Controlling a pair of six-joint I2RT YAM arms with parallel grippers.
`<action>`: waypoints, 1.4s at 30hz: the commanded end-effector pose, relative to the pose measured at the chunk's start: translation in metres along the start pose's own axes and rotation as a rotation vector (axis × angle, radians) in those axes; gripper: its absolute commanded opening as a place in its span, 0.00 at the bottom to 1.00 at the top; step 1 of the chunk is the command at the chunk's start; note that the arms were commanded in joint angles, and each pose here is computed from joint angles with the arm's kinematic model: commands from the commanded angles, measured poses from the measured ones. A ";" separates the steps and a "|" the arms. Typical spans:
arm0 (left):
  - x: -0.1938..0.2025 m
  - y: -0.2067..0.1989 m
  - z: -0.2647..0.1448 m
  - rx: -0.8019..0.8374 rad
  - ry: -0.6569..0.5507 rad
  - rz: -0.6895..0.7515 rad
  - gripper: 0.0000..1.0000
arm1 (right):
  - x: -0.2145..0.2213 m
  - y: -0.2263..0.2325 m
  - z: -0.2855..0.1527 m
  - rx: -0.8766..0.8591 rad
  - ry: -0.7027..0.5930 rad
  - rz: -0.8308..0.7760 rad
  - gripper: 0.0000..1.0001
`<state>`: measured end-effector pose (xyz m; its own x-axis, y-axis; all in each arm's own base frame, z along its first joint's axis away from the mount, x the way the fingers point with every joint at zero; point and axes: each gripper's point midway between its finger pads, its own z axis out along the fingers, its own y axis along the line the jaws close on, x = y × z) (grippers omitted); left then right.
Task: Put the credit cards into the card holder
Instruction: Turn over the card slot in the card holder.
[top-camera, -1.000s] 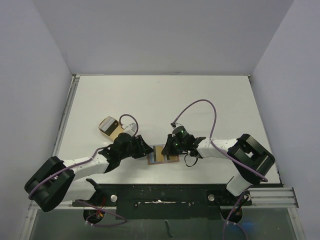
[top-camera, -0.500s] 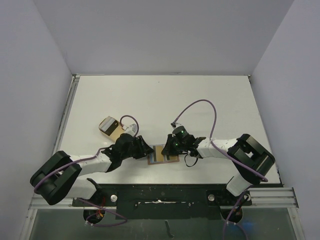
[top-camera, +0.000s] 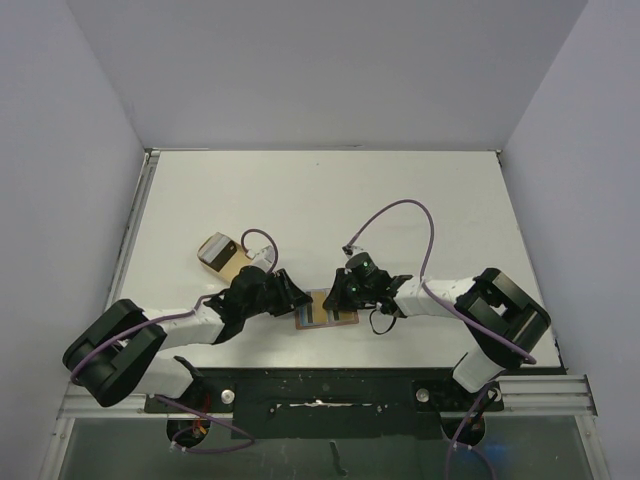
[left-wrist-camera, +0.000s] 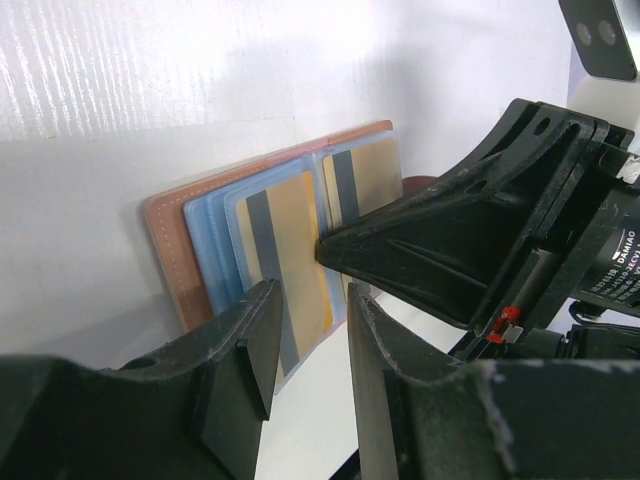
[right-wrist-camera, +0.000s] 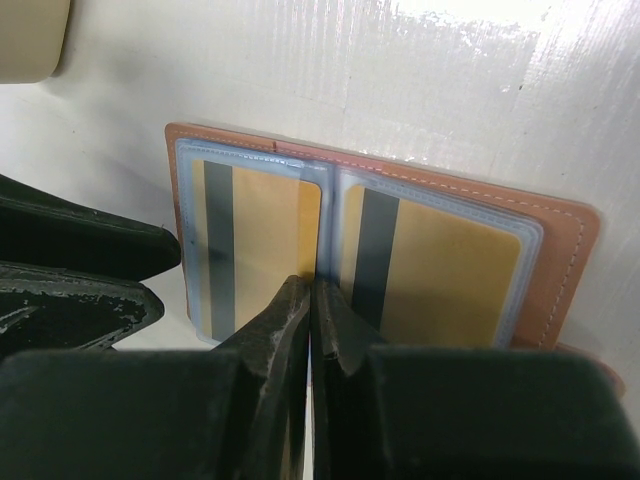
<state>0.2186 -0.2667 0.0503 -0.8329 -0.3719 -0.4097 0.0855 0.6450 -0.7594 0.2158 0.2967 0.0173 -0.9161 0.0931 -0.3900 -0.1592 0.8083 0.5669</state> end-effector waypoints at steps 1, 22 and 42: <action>-0.009 -0.018 0.000 0.064 -0.033 0.010 0.31 | 0.013 -0.008 -0.001 0.020 0.024 0.001 0.00; -0.007 0.003 0.004 -0.017 -0.037 0.020 0.34 | 0.013 -0.007 -0.002 0.016 0.019 0.000 0.00; -0.014 -0.029 0.000 0.086 -0.031 0.011 0.24 | 0.012 0.001 -0.001 -0.015 0.017 -0.009 0.01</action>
<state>0.2177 -0.2638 0.0411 -0.8385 -0.3713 -0.3988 0.0610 0.6633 -0.7459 0.2155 0.2971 0.0172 -0.9149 0.1052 -0.3897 -0.1535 0.8022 0.5770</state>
